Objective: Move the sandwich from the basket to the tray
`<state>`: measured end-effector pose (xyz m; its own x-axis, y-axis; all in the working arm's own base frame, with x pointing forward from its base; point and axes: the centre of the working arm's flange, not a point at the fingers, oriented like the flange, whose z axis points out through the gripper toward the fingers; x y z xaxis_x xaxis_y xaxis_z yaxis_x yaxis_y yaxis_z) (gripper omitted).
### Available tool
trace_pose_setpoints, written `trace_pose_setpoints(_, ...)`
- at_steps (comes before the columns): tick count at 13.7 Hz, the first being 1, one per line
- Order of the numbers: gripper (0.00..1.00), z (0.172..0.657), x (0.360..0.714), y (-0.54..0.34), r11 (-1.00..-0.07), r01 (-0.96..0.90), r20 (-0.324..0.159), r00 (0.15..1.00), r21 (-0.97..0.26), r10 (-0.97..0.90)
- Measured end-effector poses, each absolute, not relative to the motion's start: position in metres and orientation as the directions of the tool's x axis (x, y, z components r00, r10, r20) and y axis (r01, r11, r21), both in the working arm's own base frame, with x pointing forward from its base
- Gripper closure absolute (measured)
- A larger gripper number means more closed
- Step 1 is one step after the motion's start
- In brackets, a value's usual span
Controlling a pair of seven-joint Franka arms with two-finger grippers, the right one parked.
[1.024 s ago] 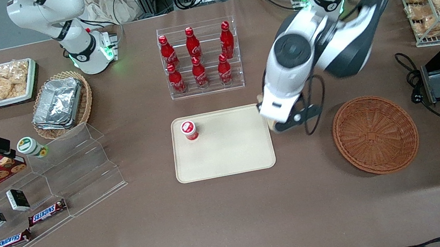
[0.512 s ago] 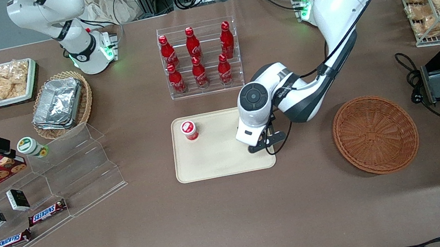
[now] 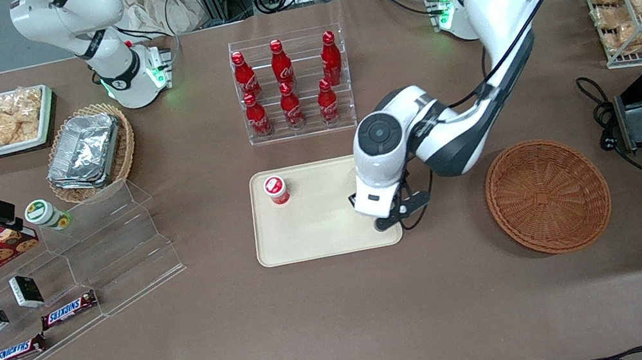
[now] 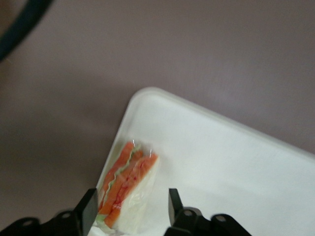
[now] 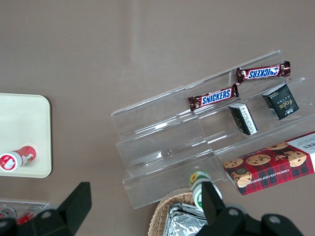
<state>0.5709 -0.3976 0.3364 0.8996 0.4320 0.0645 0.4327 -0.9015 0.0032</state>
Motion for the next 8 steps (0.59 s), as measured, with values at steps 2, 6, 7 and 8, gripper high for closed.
trace_pose_setpoints(2,0.09,0.405,0.589,-0.357,-0.857,0.515,0.131,0.848,0.032,0.514)
trace_pose_setpoints(6,0.00,0.500,0.602,-0.277,-0.784,0.615,0.151,0.769,0.092,0.621)
trace_pose_setpoints(7,0.00,0.512,0.605,-0.257,-0.791,0.605,0.139,0.779,0.090,0.612)
trace_pose_setpoints(8,0.00,0.520,0.607,-0.239,-0.805,0.587,0.127,0.795,0.084,0.593)
